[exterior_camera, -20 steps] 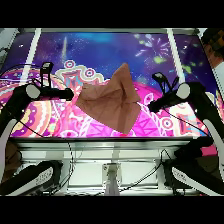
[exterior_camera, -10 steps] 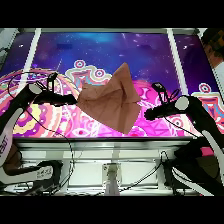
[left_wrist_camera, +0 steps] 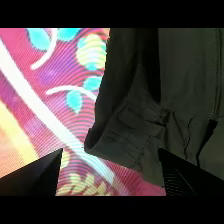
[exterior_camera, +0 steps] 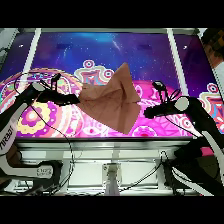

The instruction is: Fold the clothes and pants, and hang the long-sleeved shirts on hangers.

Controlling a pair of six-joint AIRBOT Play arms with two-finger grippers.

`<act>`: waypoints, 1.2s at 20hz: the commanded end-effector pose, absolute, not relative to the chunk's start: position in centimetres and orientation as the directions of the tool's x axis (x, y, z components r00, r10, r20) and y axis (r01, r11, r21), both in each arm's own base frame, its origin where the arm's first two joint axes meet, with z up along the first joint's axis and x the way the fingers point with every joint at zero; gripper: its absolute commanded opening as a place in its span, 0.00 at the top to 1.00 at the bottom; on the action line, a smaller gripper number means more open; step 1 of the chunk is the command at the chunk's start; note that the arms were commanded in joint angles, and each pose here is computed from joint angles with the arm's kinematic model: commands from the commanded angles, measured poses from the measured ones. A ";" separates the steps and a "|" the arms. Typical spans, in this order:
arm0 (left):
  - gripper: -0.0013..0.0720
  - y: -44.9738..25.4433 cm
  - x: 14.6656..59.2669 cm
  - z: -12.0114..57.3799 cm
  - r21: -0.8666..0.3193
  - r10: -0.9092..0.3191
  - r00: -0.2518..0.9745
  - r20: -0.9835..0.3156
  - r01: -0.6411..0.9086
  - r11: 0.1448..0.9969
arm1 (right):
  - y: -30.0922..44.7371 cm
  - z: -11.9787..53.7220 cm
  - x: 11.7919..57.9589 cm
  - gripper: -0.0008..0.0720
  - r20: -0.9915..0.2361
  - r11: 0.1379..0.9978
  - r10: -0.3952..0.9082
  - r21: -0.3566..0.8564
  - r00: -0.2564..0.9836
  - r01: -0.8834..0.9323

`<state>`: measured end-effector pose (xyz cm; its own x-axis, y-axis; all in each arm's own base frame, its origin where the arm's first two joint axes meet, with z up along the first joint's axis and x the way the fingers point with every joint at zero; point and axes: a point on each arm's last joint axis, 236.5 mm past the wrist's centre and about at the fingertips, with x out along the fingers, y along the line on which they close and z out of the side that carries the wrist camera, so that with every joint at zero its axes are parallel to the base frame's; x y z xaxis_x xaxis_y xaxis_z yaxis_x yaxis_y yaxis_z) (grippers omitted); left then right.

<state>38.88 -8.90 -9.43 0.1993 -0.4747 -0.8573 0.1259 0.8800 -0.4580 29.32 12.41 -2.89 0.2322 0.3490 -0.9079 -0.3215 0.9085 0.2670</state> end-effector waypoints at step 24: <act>0.95 -13.8 38.8 7.8 -0.590 -0.626 0.440 -0.644 0.236 0.773 | 18.5 -4.1 23.8 0.46 -0.785 0.787 0.616 0.610 0.064 -0.092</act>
<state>40.34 -14.03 4.53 0.4088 -0.6403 -0.6503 0.2494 0.7638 -0.5953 23.97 17.09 -4.64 0.0621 0.5562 -0.8287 -0.1397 0.8270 0.5446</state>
